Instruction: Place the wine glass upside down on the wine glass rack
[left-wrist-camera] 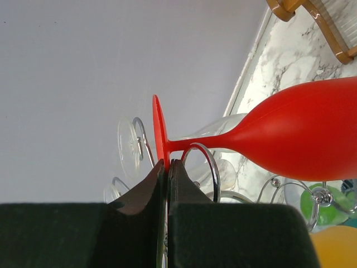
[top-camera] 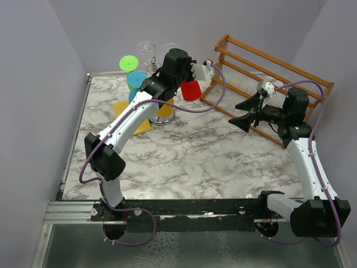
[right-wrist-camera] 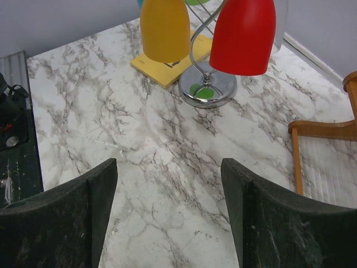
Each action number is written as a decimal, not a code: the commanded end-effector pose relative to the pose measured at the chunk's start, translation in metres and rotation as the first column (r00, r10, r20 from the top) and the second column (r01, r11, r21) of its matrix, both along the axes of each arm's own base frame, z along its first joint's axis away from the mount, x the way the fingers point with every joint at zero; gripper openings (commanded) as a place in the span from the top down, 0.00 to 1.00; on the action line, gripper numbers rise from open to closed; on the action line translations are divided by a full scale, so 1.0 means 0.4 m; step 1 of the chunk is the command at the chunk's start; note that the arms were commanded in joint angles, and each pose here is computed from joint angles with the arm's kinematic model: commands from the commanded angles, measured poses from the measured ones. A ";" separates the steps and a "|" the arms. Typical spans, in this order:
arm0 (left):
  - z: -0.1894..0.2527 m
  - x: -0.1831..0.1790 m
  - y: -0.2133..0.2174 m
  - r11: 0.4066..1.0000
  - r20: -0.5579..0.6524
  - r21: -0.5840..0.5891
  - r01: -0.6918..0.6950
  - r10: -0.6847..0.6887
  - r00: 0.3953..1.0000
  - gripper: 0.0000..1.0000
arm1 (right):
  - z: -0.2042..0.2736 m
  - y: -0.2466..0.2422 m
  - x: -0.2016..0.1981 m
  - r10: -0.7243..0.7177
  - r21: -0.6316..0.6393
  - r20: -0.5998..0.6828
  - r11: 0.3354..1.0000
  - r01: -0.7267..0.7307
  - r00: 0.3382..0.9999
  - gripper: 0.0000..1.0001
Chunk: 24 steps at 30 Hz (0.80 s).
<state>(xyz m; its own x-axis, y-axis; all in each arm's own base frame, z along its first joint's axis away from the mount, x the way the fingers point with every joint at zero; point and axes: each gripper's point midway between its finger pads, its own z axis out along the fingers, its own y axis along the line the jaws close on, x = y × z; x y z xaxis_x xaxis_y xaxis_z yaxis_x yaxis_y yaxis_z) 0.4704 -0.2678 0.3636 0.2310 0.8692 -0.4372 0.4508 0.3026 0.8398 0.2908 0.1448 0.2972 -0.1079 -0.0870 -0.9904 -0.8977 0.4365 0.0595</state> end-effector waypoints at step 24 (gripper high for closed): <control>0.098 -0.082 0.041 0.996 0.044 -0.062 -0.061 0.064 0.997 1.00 | 0.007 0.001 -0.005 0.014 0.004 0.024 1.000 -0.014 1.000 0.25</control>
